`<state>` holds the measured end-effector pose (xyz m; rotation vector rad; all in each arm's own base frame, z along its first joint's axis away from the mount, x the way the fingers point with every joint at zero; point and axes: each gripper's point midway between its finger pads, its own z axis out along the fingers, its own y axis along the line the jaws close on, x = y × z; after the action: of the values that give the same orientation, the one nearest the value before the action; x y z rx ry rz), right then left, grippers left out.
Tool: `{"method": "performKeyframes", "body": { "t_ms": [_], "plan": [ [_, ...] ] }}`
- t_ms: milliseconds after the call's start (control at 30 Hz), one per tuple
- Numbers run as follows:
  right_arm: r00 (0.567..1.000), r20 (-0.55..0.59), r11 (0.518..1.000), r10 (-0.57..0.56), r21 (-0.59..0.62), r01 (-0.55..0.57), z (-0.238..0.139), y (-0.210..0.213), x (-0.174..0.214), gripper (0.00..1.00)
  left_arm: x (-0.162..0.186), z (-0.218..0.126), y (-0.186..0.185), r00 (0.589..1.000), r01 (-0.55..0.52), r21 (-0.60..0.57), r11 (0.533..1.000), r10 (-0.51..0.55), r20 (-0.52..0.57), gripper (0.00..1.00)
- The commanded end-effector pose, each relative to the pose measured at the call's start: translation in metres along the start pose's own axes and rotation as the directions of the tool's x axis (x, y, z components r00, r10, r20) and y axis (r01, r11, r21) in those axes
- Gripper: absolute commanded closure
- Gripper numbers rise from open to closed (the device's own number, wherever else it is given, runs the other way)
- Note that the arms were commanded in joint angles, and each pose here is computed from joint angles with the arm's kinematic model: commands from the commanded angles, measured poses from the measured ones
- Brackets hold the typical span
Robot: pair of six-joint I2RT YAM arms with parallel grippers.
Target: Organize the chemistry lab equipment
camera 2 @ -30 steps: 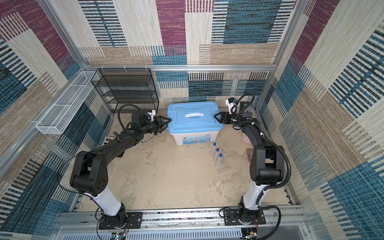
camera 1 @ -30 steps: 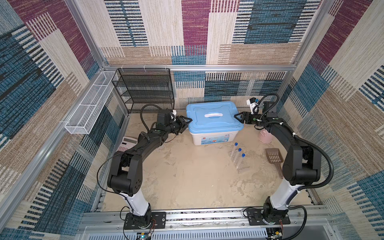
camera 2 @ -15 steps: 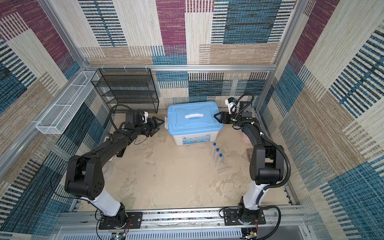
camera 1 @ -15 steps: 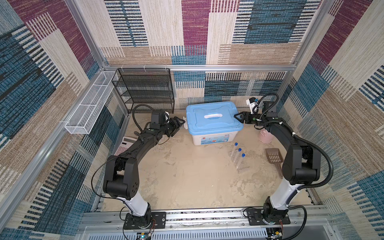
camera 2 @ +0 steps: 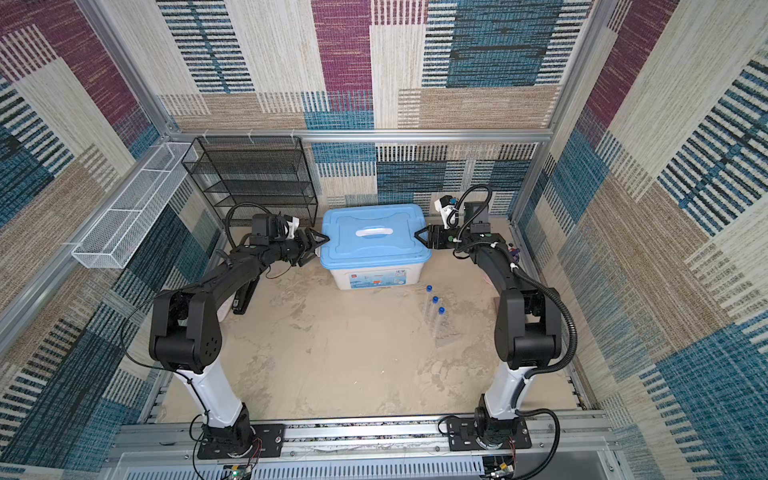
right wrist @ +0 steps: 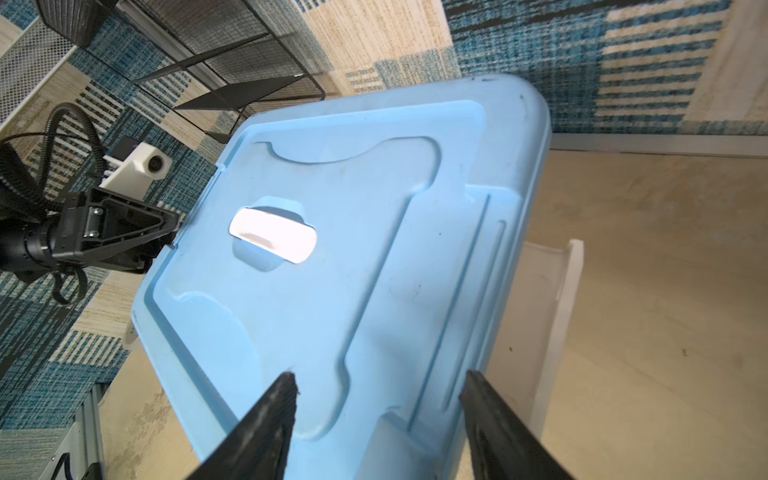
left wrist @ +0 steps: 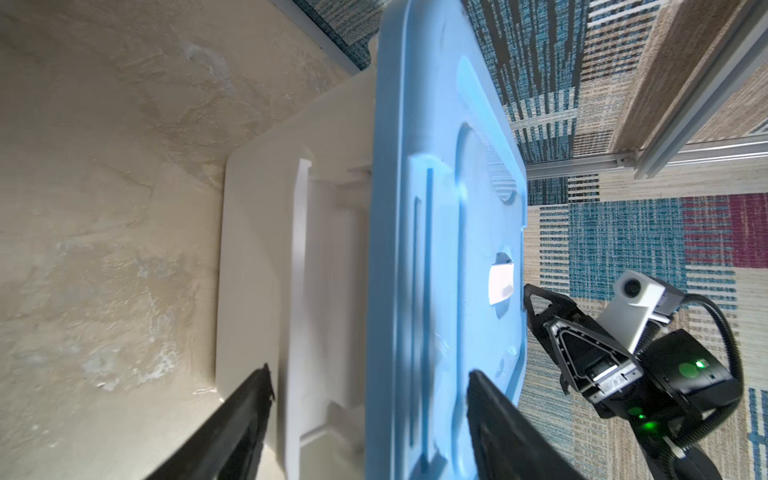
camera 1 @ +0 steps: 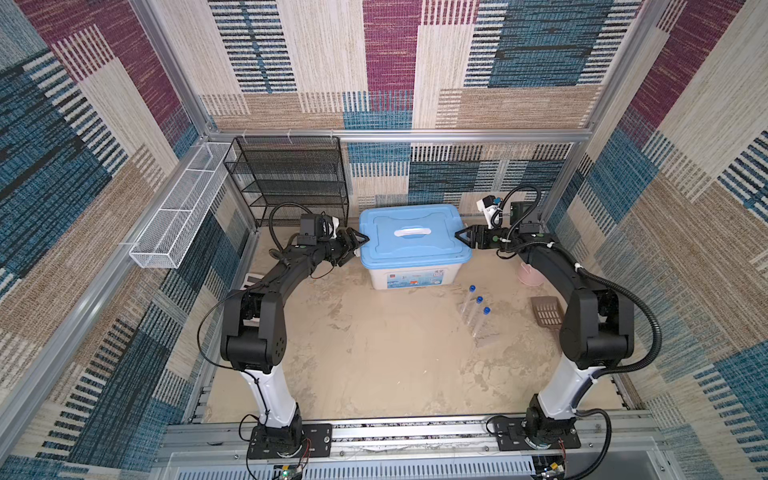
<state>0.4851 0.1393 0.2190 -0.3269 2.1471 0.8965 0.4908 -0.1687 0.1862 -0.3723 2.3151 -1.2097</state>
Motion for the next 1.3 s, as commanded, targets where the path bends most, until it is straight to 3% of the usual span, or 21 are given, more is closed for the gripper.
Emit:
{"method": "performKeyframes", "body": {
  "t_ms": [0, 233, 367, 533, 600, 667, 733, 1267],
  "plan": [
    [1.0, -0.031, 0.999, -0.003, -0.035, 0.002, 0.008, 0.011, 0.005, 0.34, 0.0, -0.002, -0.002, 0.999, -0.046, -0.004, 0.999, 0.046, -0.017, 0.24],
    [0.999, -0.03, 0.999, -0.011, -0.048, 0.009, 0.011, 0.02, 0.003, 0.35, -0.007, -0.008, -0.01, 0.998, -0.065, -0.004, 0.998, 0.065, 0.005, 0.3],
    [0.999, -0.011, 0.999, -0.034, 0.012, 0.034, 0.005, 0.015, -0.004, 0.33, -0.009, -0.011, -0.013, 0.998, -0.061, -0.009, 0.998, 0.061, 0.008, 0.34],
    [0.998, 0.04, 0.996, -0.041, 0.076, 0.038, -0.009, 0.007, -0.02, 0.19, -0.01, -0.017, -0.015, 0.997, -0.068, -0.022, 0.997, 0.068, 0.027, 0.35],
    [0.998, 0.068, 0.996, -0.013, 0.092, 0.006, -0.015, -0.002, -0.025, 0.08, -0.01, -0.019, -0.017, 0.997, -0.072, -0.025, 0.997, 0.072, 0.031, 0.36],
    [0.995, 0.095, 0.995, 0.014, 0.092, -0.022, -0.021, -0.009, -0.028, 0.05, -0.01, -0.02, -0.017, 0.997, -0.073, -0.026, 0.997, 0.074, 0.032, 0.36],
    [0.994, 0.099, 0.995, 0.045, 0.082, -0.054, -0.023, -0.018, -0.025, 0.0, -0.011, -0.02, -0.016, 0.997, -0.068, -0.029, 0.997, 0.069, 0.033, 0.36],
    [0.976, 0.04, 0.967, 0.213, -0.152, -0.205, 0.0, -0.022, 0.002, 0.01, -0.011, -0.021, -0.019, 0.997, -0.06, -0.02, 0.998, 0.061, 0.038, 0.43]
  ]
}}
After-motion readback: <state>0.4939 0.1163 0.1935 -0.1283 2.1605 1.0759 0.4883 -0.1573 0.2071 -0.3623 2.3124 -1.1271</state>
